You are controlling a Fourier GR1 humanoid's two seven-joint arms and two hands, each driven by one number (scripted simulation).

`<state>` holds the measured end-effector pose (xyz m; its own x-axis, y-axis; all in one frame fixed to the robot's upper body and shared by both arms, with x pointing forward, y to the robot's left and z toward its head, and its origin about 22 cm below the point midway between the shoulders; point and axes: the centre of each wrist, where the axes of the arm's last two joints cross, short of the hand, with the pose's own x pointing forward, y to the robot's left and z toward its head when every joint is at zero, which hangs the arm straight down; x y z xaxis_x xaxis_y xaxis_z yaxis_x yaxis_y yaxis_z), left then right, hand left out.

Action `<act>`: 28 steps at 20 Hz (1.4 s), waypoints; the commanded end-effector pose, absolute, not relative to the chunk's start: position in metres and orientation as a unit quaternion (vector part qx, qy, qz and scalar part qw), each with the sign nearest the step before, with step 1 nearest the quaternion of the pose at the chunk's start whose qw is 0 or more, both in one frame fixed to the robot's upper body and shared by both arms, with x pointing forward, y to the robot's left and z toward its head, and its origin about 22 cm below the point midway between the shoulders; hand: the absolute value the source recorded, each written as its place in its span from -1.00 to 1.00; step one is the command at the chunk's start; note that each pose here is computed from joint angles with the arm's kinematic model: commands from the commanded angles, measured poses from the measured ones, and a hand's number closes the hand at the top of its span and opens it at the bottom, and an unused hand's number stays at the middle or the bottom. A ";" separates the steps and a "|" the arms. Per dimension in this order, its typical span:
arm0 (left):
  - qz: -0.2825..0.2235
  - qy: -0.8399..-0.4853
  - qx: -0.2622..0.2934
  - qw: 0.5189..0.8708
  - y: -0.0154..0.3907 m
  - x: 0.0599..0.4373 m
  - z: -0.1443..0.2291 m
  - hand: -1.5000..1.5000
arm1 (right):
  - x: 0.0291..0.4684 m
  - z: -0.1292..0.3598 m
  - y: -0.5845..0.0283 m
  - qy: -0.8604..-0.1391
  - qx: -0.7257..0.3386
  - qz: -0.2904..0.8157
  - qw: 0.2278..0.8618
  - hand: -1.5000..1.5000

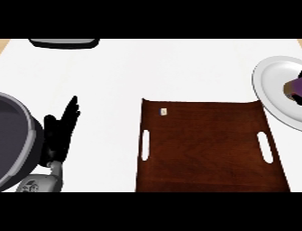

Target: Pick the can from the tray and place it in the plate

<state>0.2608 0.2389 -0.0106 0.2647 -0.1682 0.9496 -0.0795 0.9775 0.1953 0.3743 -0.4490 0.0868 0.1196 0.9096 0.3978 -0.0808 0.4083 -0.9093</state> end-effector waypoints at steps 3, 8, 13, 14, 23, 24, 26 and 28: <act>-0.030 -0.608 0.101 0.787 0.245 0.272 0.001 0.00 | 0.361 0.074 -0.467 -0.502 -0.332 0.423 0.678 -1.00; -0.030 -0.605 0.101 0.789 0.246 0.260 0.006 0.00 | 0.358 0.084 -0.477 -0.596 -0.273 0.395 0.643 -1.00; -0.018 -0.604 0.102 0.790 0.242 0.270 -0.004 0.00 | 0.365 0.100 -0.479 -0.727 -0.164 0.236 0.623 -1.00; -0.028 -0.611 0.099 0.785 0.242 0.258 -0.009 0.00 | 0.363 0.097 -0.481 -0.740 -0.152 0.197 0.625 -1.00; -0.036 -0.613 0.101 0.783 0.243 0.265 -0.001 0.00 | 0.319 0.098 -0.529 -0.741 -0.082 0.142 0.652 -1.00; -0.026 -0.613 0.100 0.783 0.236 0.257 -0.010 0.00 | 0.320 0.098 -0.528 -0.747 -0.071 0.138 0.646 -1.00; -0.029 -0.611 0.099 0.785 0.236 0.264 -0.001 0.00 | 0.320 0.075 -0.517 -0.745 -0.069 0.134 0.649 -1.00; -0.025 -0.609 0.099 0.787 0.239 0.264 -0.008 0.00 | 0.320 0.068 -0.514 -0.758 -0.058 0.136 0.635 -1.00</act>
